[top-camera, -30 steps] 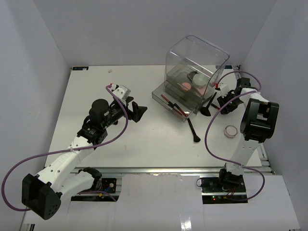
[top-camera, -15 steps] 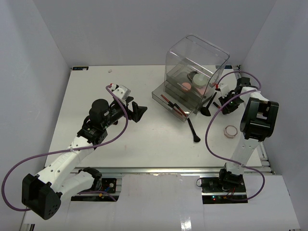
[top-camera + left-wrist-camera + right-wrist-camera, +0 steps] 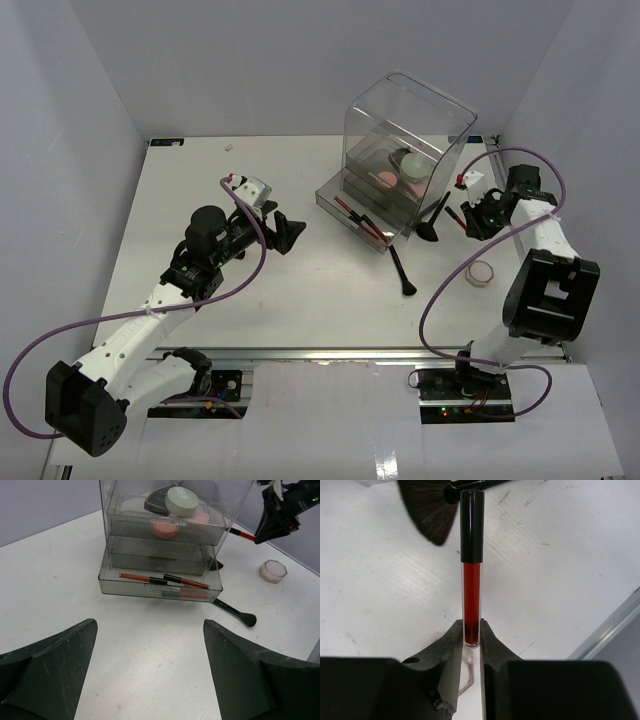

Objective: Organize the makeup

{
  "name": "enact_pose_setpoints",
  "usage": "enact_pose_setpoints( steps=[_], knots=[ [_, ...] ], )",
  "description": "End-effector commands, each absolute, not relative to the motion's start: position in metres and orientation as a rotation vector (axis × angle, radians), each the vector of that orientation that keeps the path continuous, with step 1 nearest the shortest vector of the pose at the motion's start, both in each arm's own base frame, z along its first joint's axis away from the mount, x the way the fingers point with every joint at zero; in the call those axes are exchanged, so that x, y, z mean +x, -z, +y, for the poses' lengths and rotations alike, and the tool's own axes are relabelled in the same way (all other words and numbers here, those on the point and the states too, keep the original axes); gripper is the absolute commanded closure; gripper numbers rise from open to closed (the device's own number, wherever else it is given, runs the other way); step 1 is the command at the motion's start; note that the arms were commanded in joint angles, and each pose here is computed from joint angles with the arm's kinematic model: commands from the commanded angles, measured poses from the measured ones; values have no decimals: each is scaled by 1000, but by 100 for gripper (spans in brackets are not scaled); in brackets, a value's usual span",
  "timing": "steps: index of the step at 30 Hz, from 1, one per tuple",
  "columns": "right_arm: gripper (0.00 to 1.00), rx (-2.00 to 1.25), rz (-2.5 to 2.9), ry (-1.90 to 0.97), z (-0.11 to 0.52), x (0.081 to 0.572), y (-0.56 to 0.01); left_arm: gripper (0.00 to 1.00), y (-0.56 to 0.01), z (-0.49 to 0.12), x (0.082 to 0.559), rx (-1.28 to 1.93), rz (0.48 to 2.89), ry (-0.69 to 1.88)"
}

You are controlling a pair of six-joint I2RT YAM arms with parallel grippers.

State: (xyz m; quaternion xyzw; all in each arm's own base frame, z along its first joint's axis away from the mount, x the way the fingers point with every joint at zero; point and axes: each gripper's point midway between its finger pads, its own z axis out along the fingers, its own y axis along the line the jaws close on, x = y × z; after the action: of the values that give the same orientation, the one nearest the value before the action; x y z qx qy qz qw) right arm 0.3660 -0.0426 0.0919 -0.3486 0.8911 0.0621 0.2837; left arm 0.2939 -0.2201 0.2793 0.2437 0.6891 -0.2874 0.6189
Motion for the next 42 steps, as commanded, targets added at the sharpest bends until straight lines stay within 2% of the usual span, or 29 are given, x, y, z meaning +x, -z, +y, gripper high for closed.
enact_pose_setpoints(
  steps=[1, 7, 11, 17, 22, 29, 37, 38, 42],
  knots=[
    [83, -959, 2273, -218, -21, 336, -121, 2, -285, -219, 291, 562, 1568, 665],
    [83, -1022, 2168, -252, 4, 285, -137, 2, -287, -222, 289, 566, 1561, 689],
    [83, -1175, 2031, -278, 24, 254, -148, 2, -284, -226, 288, 570, 1566, 714],
    [83, -1312, 1882, -310, 67, 243, -167, 2, -279, -231, 287, 574, 1580, 745],
    [83, -1409, 1799, -345, 124, 257, -180, 2, -275, -244, 279, 602, 1567, 858],
    [83, -1391, 1839, -303, 189, 315, -188, 2, -255, -264, 275, 654, 1619, 985],
    [82, -1274, 2013, -176, 201, 383, -159, 2, -250, -266, 276, 660, 1635, 996],
    [81, -1268, 2022, -151, 199, 387, -157, 2, -251, -266, 275, 662, 1634, 1000],
    [67, -1263, 2043, -120, 197, 394, -149, 2, -250, -266, 276, 662, 1639, 991]
  ],
)
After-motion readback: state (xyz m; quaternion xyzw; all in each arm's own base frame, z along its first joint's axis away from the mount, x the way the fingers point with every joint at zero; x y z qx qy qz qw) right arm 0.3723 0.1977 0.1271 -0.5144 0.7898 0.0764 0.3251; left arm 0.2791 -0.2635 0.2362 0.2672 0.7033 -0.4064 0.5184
